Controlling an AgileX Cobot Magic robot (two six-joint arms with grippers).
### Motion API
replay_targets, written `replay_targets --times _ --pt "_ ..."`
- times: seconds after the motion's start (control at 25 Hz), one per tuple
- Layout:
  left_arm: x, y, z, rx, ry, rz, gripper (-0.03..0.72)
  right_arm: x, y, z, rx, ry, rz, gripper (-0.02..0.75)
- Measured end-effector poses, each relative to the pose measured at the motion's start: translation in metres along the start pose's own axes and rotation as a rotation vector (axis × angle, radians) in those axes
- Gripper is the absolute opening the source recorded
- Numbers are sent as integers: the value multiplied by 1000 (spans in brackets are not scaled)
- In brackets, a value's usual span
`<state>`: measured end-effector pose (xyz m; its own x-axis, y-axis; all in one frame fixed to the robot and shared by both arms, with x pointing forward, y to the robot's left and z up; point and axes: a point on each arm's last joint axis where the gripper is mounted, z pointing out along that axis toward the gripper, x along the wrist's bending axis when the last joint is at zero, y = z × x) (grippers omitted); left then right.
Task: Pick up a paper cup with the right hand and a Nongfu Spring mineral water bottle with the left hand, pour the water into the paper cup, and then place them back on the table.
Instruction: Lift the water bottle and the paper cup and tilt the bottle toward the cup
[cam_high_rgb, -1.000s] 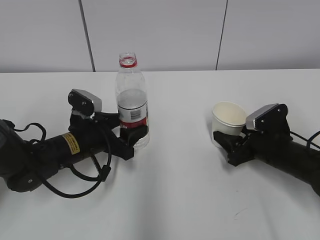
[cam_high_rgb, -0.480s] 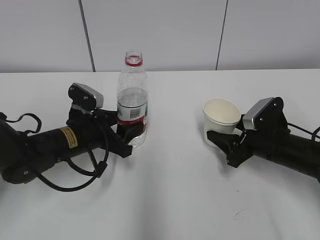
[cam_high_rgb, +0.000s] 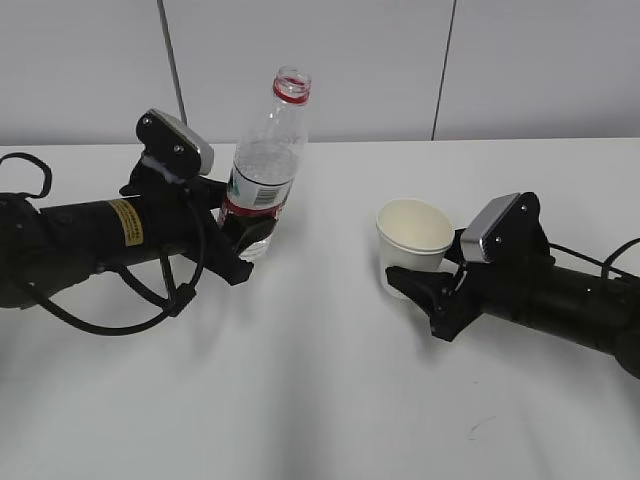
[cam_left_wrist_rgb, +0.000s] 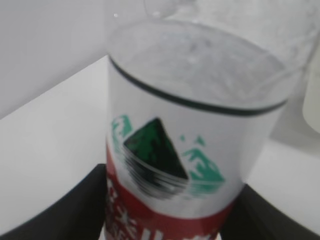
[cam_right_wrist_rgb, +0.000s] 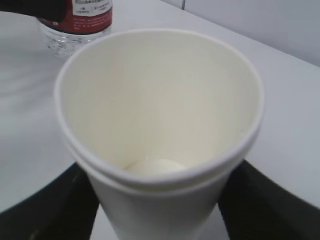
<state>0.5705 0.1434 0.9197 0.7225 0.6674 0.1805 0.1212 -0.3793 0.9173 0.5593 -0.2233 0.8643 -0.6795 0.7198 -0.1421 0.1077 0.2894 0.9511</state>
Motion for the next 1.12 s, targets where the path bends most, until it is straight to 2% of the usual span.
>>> replay_targets --times 0.24,0.76,1.12 --pt "7 14 6 26 -13 100 400 -1 5 6 -17 5 36 509" --pt "29 42 17 123 36 286 400 -11 11 15 2 -10 53 509" --pt "26 67 28 210 59 448 398 -15 15 19 -7 -15 48 509"
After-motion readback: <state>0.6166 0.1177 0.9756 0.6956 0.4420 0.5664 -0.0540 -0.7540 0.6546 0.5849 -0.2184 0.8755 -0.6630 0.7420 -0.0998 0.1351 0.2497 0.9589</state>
